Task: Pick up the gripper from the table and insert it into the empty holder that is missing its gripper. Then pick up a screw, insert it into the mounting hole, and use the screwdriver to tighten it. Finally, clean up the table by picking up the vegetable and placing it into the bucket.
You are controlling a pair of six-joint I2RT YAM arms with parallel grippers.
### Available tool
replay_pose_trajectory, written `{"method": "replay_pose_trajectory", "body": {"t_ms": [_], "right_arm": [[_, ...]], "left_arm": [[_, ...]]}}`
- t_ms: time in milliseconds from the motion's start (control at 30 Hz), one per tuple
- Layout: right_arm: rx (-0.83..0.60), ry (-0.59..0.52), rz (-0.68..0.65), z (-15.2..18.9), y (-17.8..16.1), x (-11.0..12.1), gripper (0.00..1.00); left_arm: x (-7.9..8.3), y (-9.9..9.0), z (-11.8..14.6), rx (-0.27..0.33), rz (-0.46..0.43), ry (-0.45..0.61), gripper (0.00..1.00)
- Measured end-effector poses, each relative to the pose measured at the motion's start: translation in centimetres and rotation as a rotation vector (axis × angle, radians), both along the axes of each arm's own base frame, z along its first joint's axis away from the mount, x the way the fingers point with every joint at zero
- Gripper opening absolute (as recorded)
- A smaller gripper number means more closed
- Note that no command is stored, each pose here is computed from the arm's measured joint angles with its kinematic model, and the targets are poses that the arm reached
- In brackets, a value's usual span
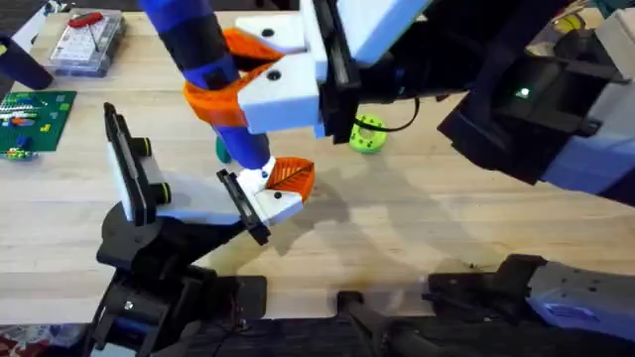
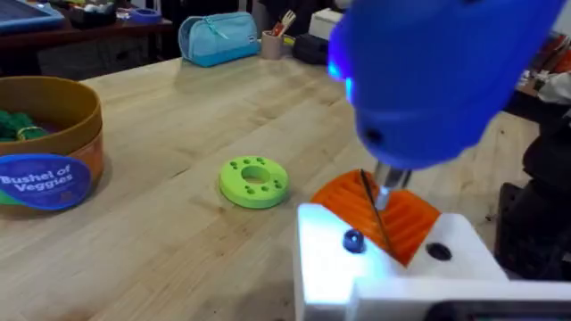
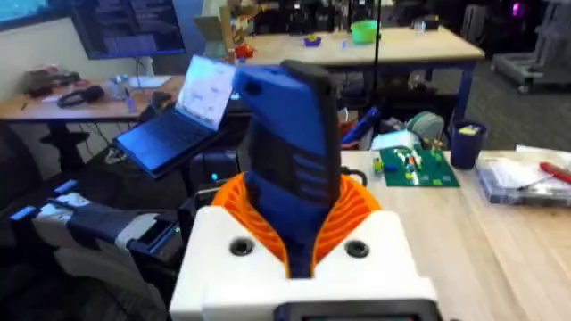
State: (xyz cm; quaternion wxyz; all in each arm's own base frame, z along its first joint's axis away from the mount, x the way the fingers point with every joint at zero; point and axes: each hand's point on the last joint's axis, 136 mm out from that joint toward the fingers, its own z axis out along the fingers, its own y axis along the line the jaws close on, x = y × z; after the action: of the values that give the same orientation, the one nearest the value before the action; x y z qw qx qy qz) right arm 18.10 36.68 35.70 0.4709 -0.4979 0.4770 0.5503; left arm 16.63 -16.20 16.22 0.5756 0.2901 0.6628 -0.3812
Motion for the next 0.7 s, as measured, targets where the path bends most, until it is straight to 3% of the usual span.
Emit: {"method": "replay_pose_trajectory", "body": {"t_ms": [700], "right_arm": [[-0.005, -0.027, -0.006, -0.22, 0.05, 0.05, 0.085]], "left_arm": [[0.00, 0.00, 0.00, 0.000, 0.000, 0.000, 0.017]]}}
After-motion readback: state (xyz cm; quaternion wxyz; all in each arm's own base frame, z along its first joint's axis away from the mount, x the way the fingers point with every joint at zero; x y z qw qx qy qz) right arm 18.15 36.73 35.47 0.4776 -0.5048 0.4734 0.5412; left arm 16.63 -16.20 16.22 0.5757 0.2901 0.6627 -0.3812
